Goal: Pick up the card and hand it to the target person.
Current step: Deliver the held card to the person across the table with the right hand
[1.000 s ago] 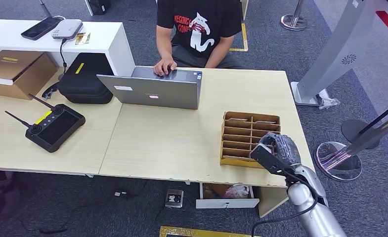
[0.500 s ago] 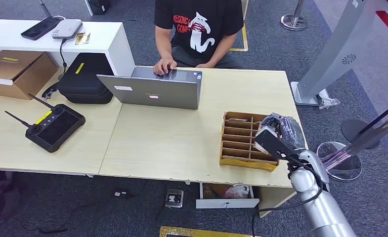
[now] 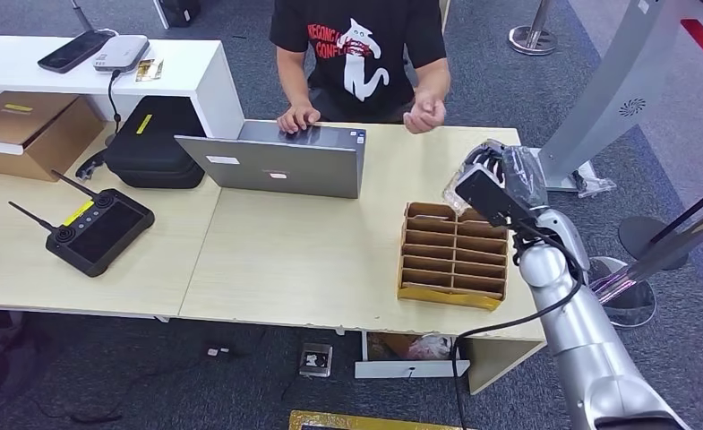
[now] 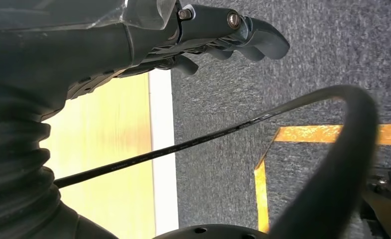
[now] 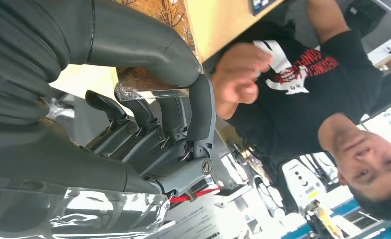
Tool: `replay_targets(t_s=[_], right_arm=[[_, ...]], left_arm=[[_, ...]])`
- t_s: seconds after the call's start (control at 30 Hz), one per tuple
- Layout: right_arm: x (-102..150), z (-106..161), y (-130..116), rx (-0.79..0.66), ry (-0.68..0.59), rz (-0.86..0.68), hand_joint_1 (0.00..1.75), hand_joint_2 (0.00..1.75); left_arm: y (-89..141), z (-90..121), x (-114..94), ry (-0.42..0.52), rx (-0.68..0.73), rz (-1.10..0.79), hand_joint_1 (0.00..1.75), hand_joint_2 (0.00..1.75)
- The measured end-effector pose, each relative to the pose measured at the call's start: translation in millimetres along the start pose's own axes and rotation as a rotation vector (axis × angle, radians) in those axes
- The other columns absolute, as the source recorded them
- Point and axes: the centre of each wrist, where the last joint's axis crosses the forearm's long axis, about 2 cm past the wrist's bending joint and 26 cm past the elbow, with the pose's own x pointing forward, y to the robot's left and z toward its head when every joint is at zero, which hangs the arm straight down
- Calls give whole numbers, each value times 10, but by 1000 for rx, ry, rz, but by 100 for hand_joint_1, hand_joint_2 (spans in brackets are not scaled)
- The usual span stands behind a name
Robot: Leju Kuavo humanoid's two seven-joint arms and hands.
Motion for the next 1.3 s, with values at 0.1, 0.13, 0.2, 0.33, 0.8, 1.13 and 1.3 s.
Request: replay_targets(t_s=[0.1,0.13,0.2,0.33,0.8,1.13,1.3], right_arm=[[93,-187,-58,-11,-17,-13,175,175],[126,-237,-65,-14,-21,-17,175,175],[186,-322,-66,-12,-29,-21,175,175],[296,-469,-83,-6,-37,-29,175,175],[373,-648,-18,17,-45,-61,1,175],[269,-600,6,33,-32,-124,0,175],[115,-507,-31,121,-31,-285,0,175]], left_arm=[[0,0,10,-5,0,-1,0,175],[0,0,11,-7,-1,-1,0,175],[0,0,14,-8,-1,-1,0,175],[-10,2,20,-10,0,4,0,175],[-1,0,17,-11,-11,3,0,175],[6,-2,15,2,-16,-10,0,175],[8,-2,11,11,-16,-5,0,175]])
